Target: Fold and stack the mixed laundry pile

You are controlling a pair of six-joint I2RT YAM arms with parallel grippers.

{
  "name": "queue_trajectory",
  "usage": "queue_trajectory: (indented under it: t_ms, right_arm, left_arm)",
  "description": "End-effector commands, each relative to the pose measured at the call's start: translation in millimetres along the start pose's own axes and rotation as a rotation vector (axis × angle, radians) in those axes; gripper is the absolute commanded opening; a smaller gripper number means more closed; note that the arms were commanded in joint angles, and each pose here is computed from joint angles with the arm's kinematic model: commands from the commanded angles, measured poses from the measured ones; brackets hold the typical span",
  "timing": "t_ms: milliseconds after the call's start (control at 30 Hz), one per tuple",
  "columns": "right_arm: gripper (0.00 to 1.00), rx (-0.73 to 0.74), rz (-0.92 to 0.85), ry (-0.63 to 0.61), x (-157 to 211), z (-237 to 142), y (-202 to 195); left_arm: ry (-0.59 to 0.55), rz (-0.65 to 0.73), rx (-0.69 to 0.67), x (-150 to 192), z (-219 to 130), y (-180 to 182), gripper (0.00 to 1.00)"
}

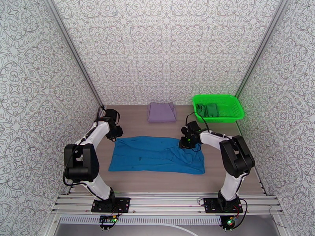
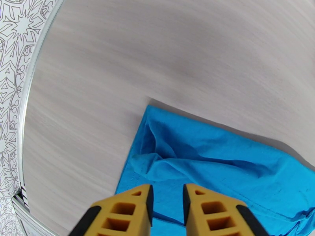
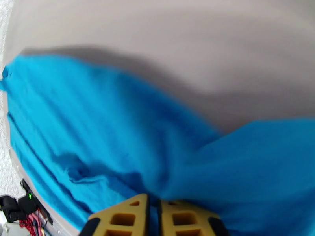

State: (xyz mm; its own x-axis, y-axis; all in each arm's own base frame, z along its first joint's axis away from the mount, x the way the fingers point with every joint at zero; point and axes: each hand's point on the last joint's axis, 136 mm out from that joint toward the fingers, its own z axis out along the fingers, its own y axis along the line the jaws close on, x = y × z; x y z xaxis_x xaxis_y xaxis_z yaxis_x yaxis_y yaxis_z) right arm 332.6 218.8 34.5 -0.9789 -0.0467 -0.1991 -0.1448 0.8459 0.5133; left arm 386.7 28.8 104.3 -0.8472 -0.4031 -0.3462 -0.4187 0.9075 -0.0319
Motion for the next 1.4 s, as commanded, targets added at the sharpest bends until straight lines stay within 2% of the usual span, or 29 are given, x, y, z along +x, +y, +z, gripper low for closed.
queue_trajectory:
  t_ms: [0,133,333,500,600,800,967,1167,1367]
  right_arm:
    - [0.13,-0.109,-0.034,0.008,23.6,-12.2,32.2]
    - [0.13,-0.099,-0.045,0.043,66.9,-22.4,35.5]
    - [0.14,-0.047,0.015,0.113,130.0,-26.6,17.0]
    - [0.16,-0.029,0.045,0.134,157.6,-38.0,7.9]
    - [0.18,-0.014,0.023,0.101,150.6,-52.3,12.7]
    - [0.18,0.046,-0.047,-0.038,89.2,-79.6,30.8]
    - [0.09,0.059,-0.084,-0.078,45.6,-78.4,44.7]
    - [0.07,0.083,-0.101,-0.086,23.2,-74.4,42.5]
    - [0.07,0.086,-0.098,-0.078,23.9,-71.7,32.5]
  left_arm:
    - [0.003,-0.001,-0.005,-0.1,-1.5,-2.0,0.29]
    - [-0.009,0.002,-0.001,-1.5,-6.9,-3.7,0.29]
    - [-0.011,0.003,-0.004,0.3,-8.5,-4.0,0.29]
    - [-0.003,0.008,-0.014,3.3,-2.8,-2.6,0.30]
    - [0.011,0.014,-0.021,2.2,7.0,-2.7,0.31]
    - [0.033,0.037,-0.017,-15.0,37.7,-15.0,0.29]
    - [0.076,0.048,-0.038,-16.5,57.0,-20.6,0.06]
    - [0.136,0.078,-0.083,29.0,57.1,-19.2,0.02]
    - [0.194,0.059,-0.149,74.7,55.3,-4.7,0.02]
